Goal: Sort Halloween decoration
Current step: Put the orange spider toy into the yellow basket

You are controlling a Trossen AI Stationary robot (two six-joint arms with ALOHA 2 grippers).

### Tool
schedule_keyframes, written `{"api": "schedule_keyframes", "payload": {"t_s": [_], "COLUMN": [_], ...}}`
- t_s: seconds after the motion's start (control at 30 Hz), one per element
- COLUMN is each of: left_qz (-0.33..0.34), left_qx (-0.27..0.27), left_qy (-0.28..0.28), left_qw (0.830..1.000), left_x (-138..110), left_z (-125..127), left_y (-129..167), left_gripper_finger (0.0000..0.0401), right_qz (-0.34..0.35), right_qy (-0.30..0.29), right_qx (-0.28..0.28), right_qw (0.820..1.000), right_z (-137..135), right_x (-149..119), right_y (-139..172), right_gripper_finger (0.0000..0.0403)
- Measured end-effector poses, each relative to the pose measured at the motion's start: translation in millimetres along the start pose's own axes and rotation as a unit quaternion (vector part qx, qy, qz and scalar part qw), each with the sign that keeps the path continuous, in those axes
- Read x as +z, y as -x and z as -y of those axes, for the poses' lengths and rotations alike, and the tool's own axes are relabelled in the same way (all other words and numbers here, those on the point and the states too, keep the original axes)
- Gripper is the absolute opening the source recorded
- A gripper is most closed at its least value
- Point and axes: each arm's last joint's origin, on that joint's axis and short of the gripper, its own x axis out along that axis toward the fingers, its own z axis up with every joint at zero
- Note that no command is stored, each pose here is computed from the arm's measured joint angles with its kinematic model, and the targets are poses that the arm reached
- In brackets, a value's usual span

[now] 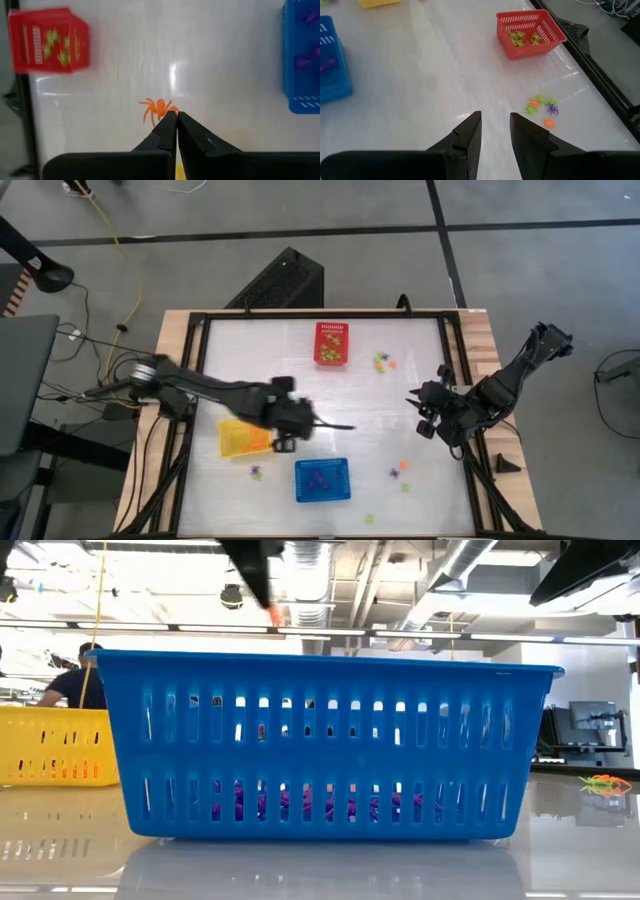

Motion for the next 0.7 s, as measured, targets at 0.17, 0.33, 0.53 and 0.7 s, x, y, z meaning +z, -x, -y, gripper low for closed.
{"api": "schedule_keyframes", "payload": {"t_s": [0.17, 0.33, 0.53, 0.7], "left_qz": [0.049, 0.062, 0.072, 0.050], "left_qx": [-0.029, -0.075, -0.108, -0.134], "left_qy": [0.094, 0.190, 0.258, 0.272], "left_qw": [0.994, 0.977, 0.957, 0.952], "left_x": [-65.4, -129.1, -177.0, -192.8], "left_z": [5.6, 12.0, 17.1, 21.1], "left_y": [10.7, 7.6, -8.7, -23.9], "left_gripper_finger": [0.0000, 0.0000, 0.0000, 0.0003], "right_qz": [0.001, -0.002, -0.007, -0.010], "right_qy": [-0.002, -0.013, -0.035, -0.044], "right_qx": [-0.003, -0.021, -0.050, -0.065], "right_qw": [1.000, 1.000, 0.998, 0.997], "right_z": [0.5, 4.7, 11.9, 16.0], "right_x": [0.6, 3.8, 8.4, 10.6], "right_y": [-0.7, -5.6, -13.1, -16.9], "right_gripper_finger": [0.0134, 0.0134, 0.0134, 0.0134]}}
